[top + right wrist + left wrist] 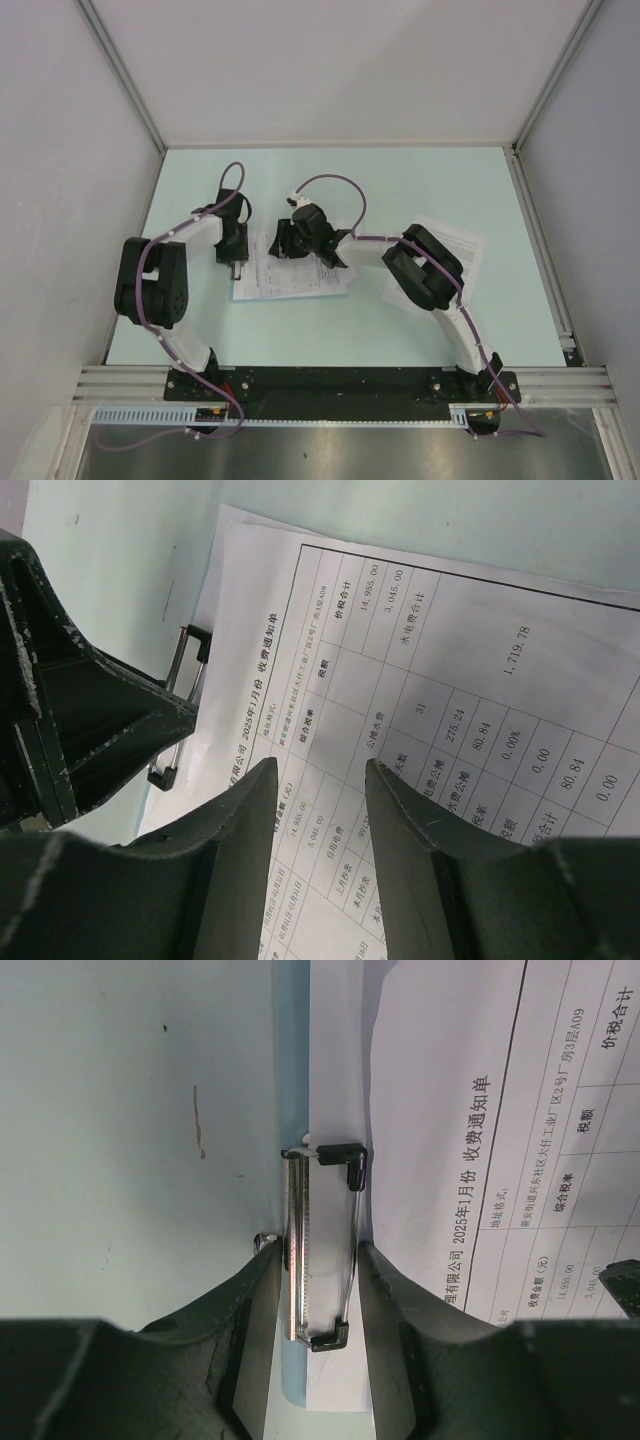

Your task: Put the files into the folder

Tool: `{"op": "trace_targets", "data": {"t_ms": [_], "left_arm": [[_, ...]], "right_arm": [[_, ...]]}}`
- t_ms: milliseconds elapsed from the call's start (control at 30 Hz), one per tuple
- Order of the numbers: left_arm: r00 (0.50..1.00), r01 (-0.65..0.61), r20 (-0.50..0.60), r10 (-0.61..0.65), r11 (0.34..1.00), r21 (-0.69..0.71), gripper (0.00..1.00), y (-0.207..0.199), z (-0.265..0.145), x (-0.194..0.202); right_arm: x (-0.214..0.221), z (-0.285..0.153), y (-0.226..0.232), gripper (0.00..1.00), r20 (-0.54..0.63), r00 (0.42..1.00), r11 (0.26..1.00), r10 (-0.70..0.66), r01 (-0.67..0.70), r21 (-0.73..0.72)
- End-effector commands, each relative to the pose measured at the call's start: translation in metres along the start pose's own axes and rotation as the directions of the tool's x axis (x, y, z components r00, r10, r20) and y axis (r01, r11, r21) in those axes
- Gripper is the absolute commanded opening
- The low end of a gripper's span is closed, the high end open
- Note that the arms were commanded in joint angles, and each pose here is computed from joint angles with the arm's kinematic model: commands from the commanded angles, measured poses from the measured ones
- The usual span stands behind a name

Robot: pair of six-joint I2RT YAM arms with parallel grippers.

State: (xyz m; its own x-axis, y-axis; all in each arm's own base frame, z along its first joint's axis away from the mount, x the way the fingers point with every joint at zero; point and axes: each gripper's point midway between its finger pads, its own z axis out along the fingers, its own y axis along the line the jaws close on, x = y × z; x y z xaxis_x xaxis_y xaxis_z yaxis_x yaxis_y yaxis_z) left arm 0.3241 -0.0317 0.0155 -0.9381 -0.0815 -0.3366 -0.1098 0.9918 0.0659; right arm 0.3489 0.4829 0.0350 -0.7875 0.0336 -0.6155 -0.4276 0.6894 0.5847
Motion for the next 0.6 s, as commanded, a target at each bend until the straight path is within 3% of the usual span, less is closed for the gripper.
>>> {"op": "trace_targets", "data": {"t_ms": [0, 100, 200, 233, 400, 433, 567], "left_arm": [[0.999, -0.026, -0.041, 0.027, 0.999, 0.026, 0.42, -0.006, 0.023, 0.007], [0.998, -0.039, -0.053, 0.040, 0.999, 0.030, 0.39, -0.006, 0.023, 0.008], [0.997, -0.044, -0.057, 0.046, 0.998, 0.036, 0.24, -0.006, 0.022, 0.011], [0.997, -0.042, -0.060, 0.045, 0.998, 0.039, 0.14, -0.005, 0.022, 0.014], [0.996, 0.002, -0.087, 0.011, 0.990, 0.142, 0.05, -0.019, 0.024, 0.023], [0.997, 0.021, -0.075, -0.007, 0.982, 0.190, 0.00, -0.025, 0.020, 0.020], [0.997, 0.063, -0.065, -0.049, 0.968, 0.244, 0.00, -0.028, 0.013, 0.020]], "right_arm": [[0.080, 0.002, -0.051, 0.46, -0.221, 0.975, 0.991, 0.027, 0.004, 0.136], [0.080, 0.001, -0.053, 0.46, -0.223, 0.974, 0.990, 0.029, 0.003, 0.139], [0.079, 0.001, -0.052, 0.46, -0.223, 0.974, 0.991, 0.031, -0.001, 0.136], [0.080, 0.002, -0.051, 0.46, -0.223, 0.974, 0.991, 0.031, -0.002, 0.131], [0.084, 0.004, -0.047, 0.46, -0.231, 0.972, 0.993, 0.046, -0.020, 0.114], [0.084, 0.004, -0.047, 0.46, -0.233, 0.971, 0.993, 0.052, -0.026, 0.112], [0.083, 0.002, -0.052, 0.46, -0.235, 0.968, 0.989, 0.092, -0.062, 0.133]]}}
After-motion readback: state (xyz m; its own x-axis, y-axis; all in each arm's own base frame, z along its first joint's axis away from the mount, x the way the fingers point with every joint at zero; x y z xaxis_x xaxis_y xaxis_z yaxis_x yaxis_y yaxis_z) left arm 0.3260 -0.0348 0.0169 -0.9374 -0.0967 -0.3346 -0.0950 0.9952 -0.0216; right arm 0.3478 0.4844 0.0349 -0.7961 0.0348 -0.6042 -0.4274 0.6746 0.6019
